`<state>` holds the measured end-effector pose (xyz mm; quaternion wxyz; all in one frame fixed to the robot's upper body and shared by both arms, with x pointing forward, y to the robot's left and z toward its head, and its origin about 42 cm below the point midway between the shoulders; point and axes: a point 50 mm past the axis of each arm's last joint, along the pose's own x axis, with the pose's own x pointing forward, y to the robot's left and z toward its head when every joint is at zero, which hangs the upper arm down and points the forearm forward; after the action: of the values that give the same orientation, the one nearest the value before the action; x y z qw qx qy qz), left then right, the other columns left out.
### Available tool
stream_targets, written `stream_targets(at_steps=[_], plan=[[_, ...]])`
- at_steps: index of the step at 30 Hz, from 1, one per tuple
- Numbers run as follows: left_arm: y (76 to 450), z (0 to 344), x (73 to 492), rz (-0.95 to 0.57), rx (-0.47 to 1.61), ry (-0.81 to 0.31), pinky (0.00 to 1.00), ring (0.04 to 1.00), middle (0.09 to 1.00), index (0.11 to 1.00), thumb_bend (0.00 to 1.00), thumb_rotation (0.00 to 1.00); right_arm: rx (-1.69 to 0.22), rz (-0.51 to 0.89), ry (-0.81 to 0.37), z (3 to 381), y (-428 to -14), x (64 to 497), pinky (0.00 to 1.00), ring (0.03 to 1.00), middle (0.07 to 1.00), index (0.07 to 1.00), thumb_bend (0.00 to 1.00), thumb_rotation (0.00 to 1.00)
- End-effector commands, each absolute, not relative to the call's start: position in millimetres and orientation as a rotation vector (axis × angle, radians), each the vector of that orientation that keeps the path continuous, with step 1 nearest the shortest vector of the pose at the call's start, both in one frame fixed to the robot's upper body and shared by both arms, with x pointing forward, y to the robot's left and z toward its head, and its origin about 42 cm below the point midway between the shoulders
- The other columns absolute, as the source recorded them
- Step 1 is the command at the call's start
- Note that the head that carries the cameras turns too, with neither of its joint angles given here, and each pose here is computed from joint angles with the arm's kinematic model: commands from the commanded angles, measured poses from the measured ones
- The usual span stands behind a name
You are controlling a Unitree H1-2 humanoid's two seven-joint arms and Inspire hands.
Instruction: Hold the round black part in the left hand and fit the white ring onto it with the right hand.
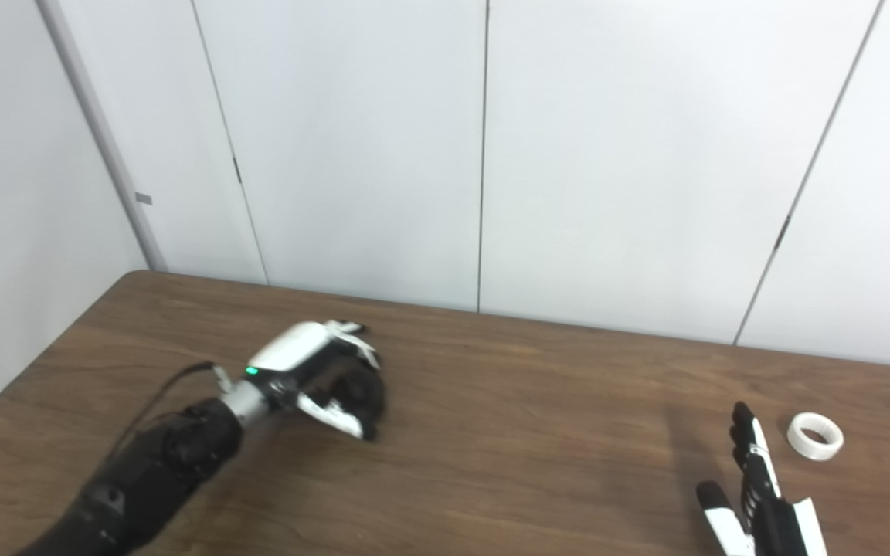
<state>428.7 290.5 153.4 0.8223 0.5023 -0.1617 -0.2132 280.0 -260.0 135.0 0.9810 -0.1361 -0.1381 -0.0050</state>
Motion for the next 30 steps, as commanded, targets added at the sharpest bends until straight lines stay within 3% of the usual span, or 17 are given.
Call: stream_targets(at_steps=[1, 7, 12, 23, 30], plan=[[274, 183, 434, -0.471, 1.055, -0.471, 1.0, 0.95, 0.74, 0.481, 0.52, 0.06, -0.268, -0.002, -0.378, 162, -252, 285, 1.0, 0.993, 1.0, 1.0, 0.58, 0.89], [229, 181, 420, -0.574, 1.009, -0.546, 1.0, 0.96, 0.742, 0.48, 0.52, 0.06, -0.249, 0.011, -0.432, 182, -245, 284, 1.0, 1.0, 1.0, 1.0, 0.51, 0.87], [202, 176, 408, -0.643, 0.964, -0.567, 1.0, 0.967, 0.741, 0.48, 0.52, 0.06, -0.276, 0.002, -0.444, 191, -238, 281, 1.0, 0.999, 1.0, 1.0, 0.52, 0.88], [176, 173, 387, -0.751, 0.913, -0.602, 1.0, 0.966, 0.738, 0.48, 0.52, 0.06, -0.269, -0.005, -0.484, 207, -227, 278, 1.0, 1.0, 1.0, 1.0, 0.57, 0.87], [166, 169, 373, -0.819, 0.912, -0.62, 1.0, 0.956, 0.735, 0.48, 0.52, 0.07, -0.287, -0.011, -0.519, 228, -225, 271, 1.0, 1.0, 1.0, 1.0, 0.54, 0.87]])
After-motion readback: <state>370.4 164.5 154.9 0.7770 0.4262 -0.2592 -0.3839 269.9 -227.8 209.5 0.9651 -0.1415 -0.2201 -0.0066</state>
